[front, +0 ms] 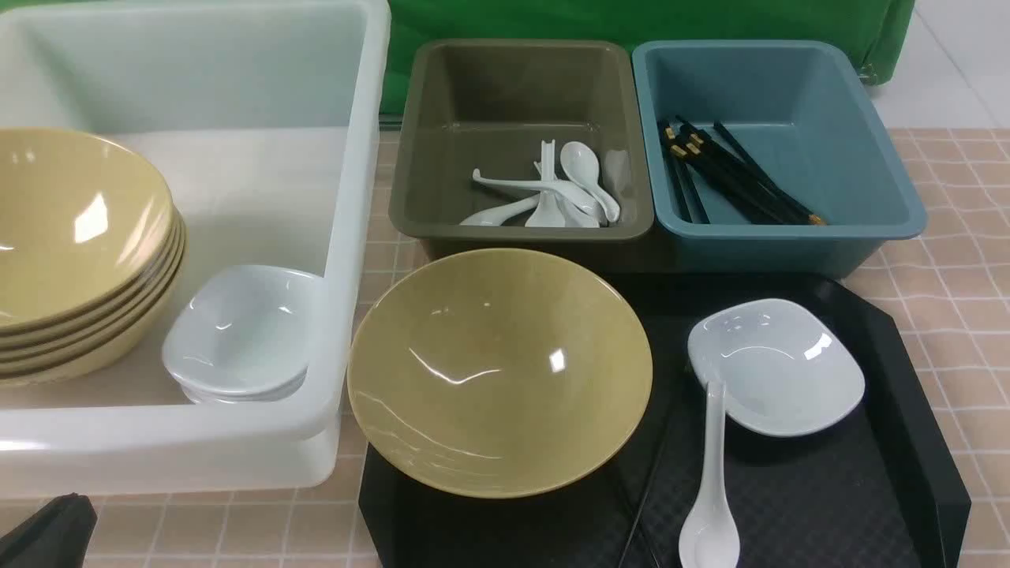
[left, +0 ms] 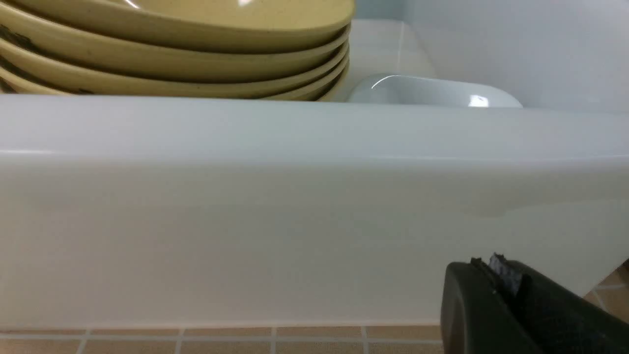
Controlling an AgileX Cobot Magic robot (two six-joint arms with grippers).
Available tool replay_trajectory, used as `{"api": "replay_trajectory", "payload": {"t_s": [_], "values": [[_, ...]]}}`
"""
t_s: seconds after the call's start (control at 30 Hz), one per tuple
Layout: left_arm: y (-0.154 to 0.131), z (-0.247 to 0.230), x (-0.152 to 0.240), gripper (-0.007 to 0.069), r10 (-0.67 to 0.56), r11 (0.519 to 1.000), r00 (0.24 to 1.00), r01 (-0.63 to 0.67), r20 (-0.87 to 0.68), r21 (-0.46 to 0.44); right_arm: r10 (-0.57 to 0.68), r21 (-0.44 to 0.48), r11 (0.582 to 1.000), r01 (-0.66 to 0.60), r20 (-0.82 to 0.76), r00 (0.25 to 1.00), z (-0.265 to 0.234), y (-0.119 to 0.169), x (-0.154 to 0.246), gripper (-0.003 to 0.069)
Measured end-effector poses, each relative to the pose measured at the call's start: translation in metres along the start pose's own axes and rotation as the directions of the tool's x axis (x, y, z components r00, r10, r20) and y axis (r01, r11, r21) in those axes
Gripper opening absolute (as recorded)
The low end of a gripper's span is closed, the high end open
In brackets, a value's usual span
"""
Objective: On brown table put chopsticks spoon bowls plates into blue grey white boxes.
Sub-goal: 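Grasp the large bowl on the tray by its rim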
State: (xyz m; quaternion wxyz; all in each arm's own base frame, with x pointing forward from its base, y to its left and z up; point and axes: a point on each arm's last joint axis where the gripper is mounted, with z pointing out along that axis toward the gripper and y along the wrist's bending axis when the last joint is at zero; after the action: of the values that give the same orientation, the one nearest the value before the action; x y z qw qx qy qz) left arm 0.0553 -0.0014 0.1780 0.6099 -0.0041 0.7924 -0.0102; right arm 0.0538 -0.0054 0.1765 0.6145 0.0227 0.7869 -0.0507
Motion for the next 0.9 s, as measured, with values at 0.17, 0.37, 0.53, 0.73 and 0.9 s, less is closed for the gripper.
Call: {"api": "replay_trajectory", "payload": {"t_s": [0.17,0.37,0.53,0.73,0.9], "values": [[0.0,0.0,0.0,-0.0007,0.0,1.0,1.0,0.0,0.0,0.0,0.0,0.0,1.0,0.0,0.0,1.0,0.0,0.0,0.0,0.0237],[0.0,0.0,0.0,-0.0007,0.0,1.0,1.0,0.0,0.0,0.0,0.0,0.0,1.0,0.0,0.0,1.0,0.0,0.0,0.0,0.0237],[0.0,0.0,0.0,-0.0007,0.0,1.0,1.0,0.0,0.0,0.0,0.0,0.0,1.0,0.0,0.0,1.0,0.0,0.0,0.0,0.0237],[0.0,0.0,0.0,-0.0007,0.0,1.0,1.0,0.0,0.0,0.0,0.0,0.0,1.0,0.0,0.0,1.0,0.0,0.0,0.0,0.0237],[0.0002,0.0,0.0,-0.0007,0.006,1.0,1.0,-0.006,0.0,-0.002,-0.003,-0.012,1.0,0.003,0.001,1.0,0.0,0.0007,0.0,0.0237]]}}
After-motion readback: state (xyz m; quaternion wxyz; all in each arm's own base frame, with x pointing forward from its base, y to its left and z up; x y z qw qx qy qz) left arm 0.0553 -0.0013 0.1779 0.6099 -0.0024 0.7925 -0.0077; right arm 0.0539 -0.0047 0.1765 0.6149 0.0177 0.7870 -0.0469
